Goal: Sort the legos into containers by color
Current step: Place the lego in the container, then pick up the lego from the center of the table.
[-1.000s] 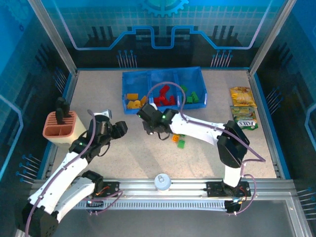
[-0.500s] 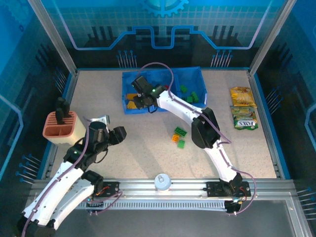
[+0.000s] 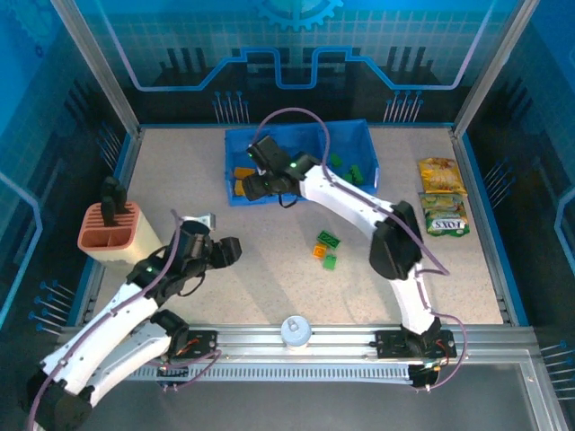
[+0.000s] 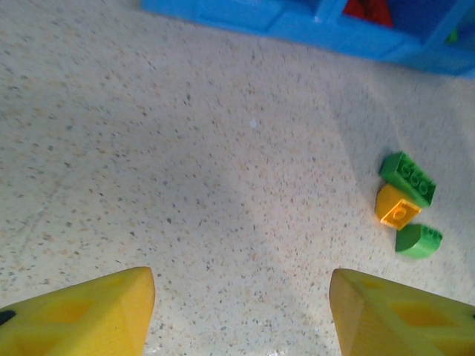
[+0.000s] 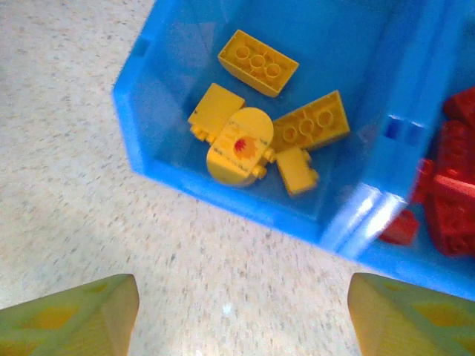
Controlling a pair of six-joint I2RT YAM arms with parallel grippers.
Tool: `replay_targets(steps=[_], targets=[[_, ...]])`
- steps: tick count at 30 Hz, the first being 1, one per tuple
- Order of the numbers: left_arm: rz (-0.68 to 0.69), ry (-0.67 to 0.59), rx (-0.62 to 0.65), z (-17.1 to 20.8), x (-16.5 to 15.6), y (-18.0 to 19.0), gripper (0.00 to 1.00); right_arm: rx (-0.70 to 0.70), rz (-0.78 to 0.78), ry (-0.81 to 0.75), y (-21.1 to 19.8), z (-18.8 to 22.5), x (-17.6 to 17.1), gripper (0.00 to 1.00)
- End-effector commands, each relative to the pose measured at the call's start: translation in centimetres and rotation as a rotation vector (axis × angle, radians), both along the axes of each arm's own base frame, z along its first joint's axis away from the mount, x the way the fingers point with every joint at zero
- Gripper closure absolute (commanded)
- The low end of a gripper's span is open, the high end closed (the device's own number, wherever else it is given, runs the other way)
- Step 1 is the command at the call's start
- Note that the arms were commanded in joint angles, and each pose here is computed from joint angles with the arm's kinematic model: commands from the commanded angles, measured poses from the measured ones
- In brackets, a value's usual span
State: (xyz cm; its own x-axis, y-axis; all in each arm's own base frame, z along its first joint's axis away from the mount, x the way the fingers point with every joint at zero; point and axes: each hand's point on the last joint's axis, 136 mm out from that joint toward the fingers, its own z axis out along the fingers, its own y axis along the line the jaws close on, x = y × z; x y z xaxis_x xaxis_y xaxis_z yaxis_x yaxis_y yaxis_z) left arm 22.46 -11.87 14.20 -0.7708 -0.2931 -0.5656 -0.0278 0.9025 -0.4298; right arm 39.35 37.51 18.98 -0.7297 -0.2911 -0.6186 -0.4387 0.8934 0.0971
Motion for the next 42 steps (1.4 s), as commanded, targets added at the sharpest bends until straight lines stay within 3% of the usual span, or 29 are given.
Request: replay_targets(steps=[1,6,12,21,30,42], targets=[[-0.075,-0.045,0.016,1.3,1.3,-2.3,0.35,0.095,-0.02,-0.102,-1.7,4.9,-1.1,0.24],[-0.212,-0.021,0.051,0.8,2.6,-6.8,0.34,0.142,-0.095,-0.096,-6.5,4.3,-3.6,0.23],[-0.354,0.056,0.068,-1.0,4.0,-12.9,0.34,0.171,-0.211,-0.018,-12.2,-0.3,-6.3,0.23],[-0.461,0.17,0.142,-5.0,5.3,-20.0,0.34,0.192,-0.382,-0.022,-20.0,-2.2,-9.7,0.24],[-0.496,0.22,0.2,-7.4,5.8,-22.8,0.35,0.196,-0.597,-0.056,-28.3,-3.7,-13.4,0.24],[-0.494,0.271,0.284,-9.8,6.4,-23.3,0.41,0.223,-0.623,-0.016,-29.6,-5.4,-14.4,0.24]])
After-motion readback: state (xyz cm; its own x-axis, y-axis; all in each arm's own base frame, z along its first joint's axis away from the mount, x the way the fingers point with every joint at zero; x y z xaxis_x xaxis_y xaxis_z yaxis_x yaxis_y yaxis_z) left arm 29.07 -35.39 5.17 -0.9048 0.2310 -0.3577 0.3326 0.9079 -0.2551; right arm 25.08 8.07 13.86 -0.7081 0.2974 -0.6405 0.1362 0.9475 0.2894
